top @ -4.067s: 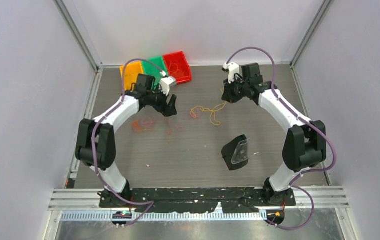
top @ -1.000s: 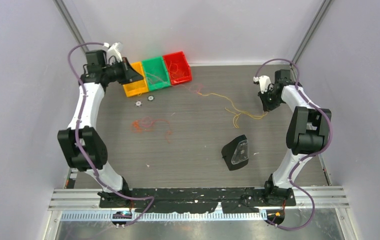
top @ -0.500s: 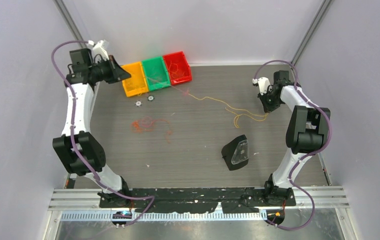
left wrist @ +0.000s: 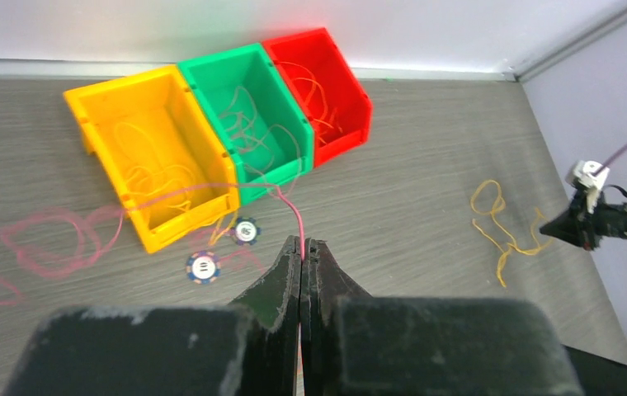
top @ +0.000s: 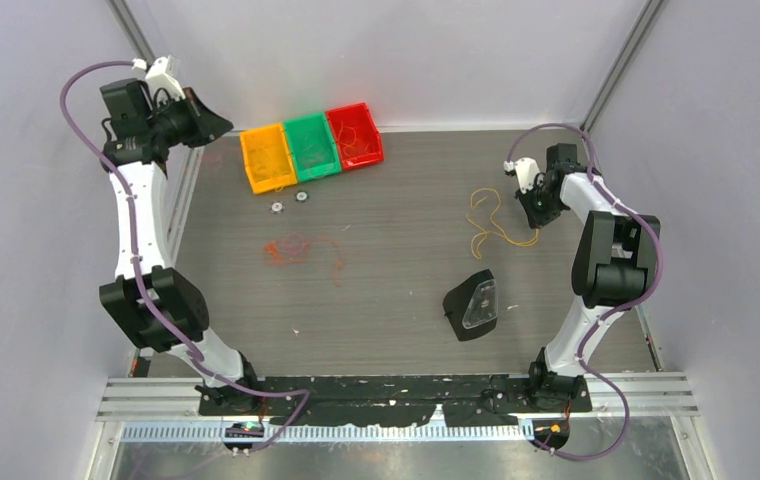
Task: Untangle the cables
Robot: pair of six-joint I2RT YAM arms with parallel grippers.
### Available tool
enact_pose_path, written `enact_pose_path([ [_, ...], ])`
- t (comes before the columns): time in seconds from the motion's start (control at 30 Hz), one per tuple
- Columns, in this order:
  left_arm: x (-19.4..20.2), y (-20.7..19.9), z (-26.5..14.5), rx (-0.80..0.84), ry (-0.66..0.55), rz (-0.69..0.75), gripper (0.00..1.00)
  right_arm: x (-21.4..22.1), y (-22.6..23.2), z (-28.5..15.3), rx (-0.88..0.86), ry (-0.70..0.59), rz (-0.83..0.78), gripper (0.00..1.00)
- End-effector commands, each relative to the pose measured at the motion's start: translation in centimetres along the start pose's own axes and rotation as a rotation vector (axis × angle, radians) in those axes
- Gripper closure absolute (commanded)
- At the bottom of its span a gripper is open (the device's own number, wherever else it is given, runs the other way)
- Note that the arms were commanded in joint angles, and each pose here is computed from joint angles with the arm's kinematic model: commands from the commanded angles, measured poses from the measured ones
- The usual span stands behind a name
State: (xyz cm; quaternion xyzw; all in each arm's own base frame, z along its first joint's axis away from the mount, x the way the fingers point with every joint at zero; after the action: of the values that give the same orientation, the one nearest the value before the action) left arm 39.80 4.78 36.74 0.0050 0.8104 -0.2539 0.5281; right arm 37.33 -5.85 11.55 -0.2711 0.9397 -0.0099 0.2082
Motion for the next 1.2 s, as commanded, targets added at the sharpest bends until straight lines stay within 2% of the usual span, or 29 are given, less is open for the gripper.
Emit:
enact_pose_path([
  [0.0,-1.7,-2.9,0.0,0.107,-0.054,0.052,1.00,-1.8,-0.7,-1.6,0.024,-0.075,0.002,0.95],
  [0.23,-3.6,-4.9,1.1,0.154,-0.114,0.090,1.00,-2.3,-0.6,-1.8,0.005,-0.094,0.010,0.95],
  [0.37,-3.8,-7.1,4.0,0.227,-0.102,0.149,1.00,-2.5,-0.6,-1.7,-0.001,-0.097,0.012,0.94],
  [0.57,-3.7,-8.2,9.0,0.258,-0.090,0.166,0.99,-2.9,-0.7,-1.9,-0.003,-0.105,0.020,0.94],
  [0.87,-5.3,-5.3,15.8,0.086,-0.215,0.205,0.93,-2.9,-0.4,-1.8,-0.017,-0.113,0.051,0.95],
  [0.93,-5.0,-4.3,17.1,0.063,-0.226,0.221,0.90,-2.9,-0.4,-1.8,-0.014,-0.112,0.051,0.95],
  [0.97,-4.4,-5.4,18.3,0.082,-0.220,0.238,0.90,-2.9,-0.4,-1.9,-0.011,-0.110,0.051,0.95],
  [1.17,-2.8,-4.6,21.8,0.050,-0.238,0.296,0.92,-2.7,-0.2,-1.9,-0.012,-0.105,0.054,0.95],
])
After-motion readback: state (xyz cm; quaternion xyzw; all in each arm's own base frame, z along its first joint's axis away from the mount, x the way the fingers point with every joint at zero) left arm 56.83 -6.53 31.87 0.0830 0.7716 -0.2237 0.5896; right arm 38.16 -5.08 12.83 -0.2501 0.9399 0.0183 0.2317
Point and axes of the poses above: each gripper's point midway between its finger pads, its own z axis out along the fingers, its own y axis along the line the jaws close on, x = y × z, the point moved 7 cm from there along -z, back along the fingers, and after that the axes turned 1 degree about z, right-handed, at the moved point
